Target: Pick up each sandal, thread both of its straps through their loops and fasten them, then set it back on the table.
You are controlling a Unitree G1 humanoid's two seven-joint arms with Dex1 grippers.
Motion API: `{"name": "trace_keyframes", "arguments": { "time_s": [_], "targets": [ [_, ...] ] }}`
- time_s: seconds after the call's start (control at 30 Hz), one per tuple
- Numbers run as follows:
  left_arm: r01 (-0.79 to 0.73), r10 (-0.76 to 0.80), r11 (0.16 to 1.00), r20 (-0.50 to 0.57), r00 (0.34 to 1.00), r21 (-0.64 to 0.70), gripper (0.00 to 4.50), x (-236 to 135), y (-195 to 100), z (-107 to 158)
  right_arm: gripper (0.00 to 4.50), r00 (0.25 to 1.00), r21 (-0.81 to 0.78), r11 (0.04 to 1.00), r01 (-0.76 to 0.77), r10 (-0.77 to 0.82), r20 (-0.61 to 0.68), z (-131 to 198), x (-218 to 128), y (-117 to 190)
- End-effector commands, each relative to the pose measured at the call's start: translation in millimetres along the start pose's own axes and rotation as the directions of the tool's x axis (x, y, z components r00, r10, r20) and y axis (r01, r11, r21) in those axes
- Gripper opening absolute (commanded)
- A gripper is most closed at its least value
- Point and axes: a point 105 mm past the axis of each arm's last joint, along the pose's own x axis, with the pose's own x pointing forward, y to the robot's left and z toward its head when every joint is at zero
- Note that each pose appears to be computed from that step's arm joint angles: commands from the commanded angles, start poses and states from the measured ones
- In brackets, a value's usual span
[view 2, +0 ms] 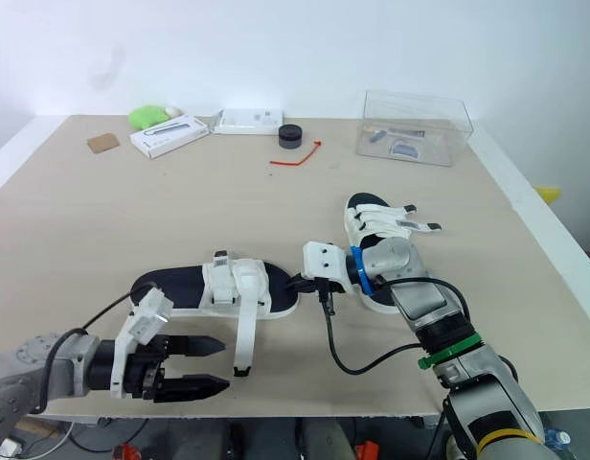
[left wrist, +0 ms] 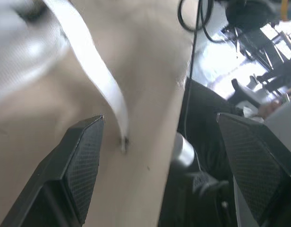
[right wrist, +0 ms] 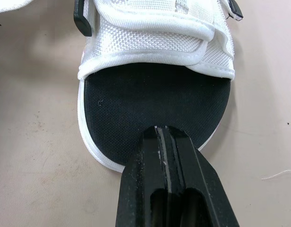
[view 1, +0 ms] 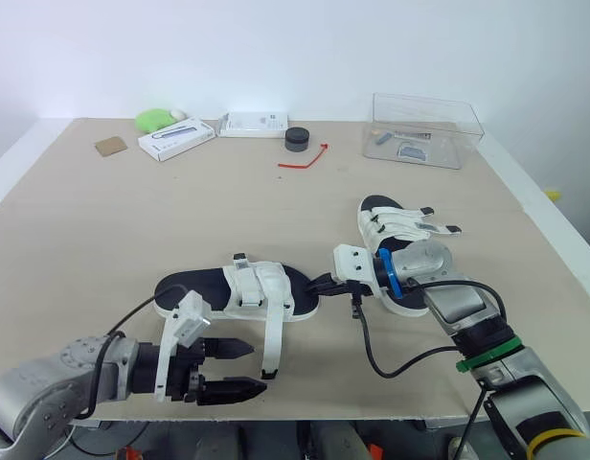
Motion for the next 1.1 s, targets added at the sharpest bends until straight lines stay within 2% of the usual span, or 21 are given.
{"name": "trace_keyframes", "arguments": {
  "time_s": [0.03, 0.33, 0.4, 0.47, 0.63, 0.67, 0.93, 1.1],
  "targets": [
    [0.020, -0.020, 1.000, 0.033, 0.999, -0.003, 3.94, 6, -3, 4, 0.00, 0.998, 0.026, 0.999, -0.022, 0.023, -0.055, -13, 3, 5],
    [0.041, -0.040, 0.997, 0.031, 0.999, -0.059, 3.94, 19, 7, 3, 0.00, 0.998, 0.029, 0.999, -0.019, 0.021, -0.056, -13, 2, 5],
    [0.034, -0.031, 0.996, 0.040, 0.999, -0.078, 3.39, 21, 12, 4, 0.00, 0.998, 0.029, 0.999, -0.019, 0.021, -0.056, -13, 2, 5],
    [0.039, -0.036, 0.996, 0.036, 0.999, -0.078, 2.61, 22, 13, 4, 0.00, 0.998, 0.031, 0.999, -0.018, 0.020, -0.057, -13, 2, 5],
    [0.032, -0.031, 0.996, 0.018, 0.999, -0.085, 0.20, 26, 19, 1, 0.00, 0.998, 0.031, 0.999, -0.017, 0.019, -0.061, -14, 1, 6],
    [0.030, -0.029, 0.996, 0.017, 0.999, -0.087, 0.09, 26, 20, 1, 0.00, 0.998, 0.032, 0.999, -0.017, 0.019, -0.061, -14, 1, 6],
    [0.060, -0.057, 0.992, 0.034, 0.998, -0.110, 0.09, 25, 19, 6, 0.00, 0.998, 0.031, 0.999, -0.015, 0.017, -0.067, -14, -1, 5],
    [0.234, -0.215, 0.964, 0.146, 0.966, -0.128, 0.09, -3, -3, 51, 0.00, 0.998, 0.032, 0.999, -0.013, 0.016, -0.066, -14, -2, 5]
  ]
}}
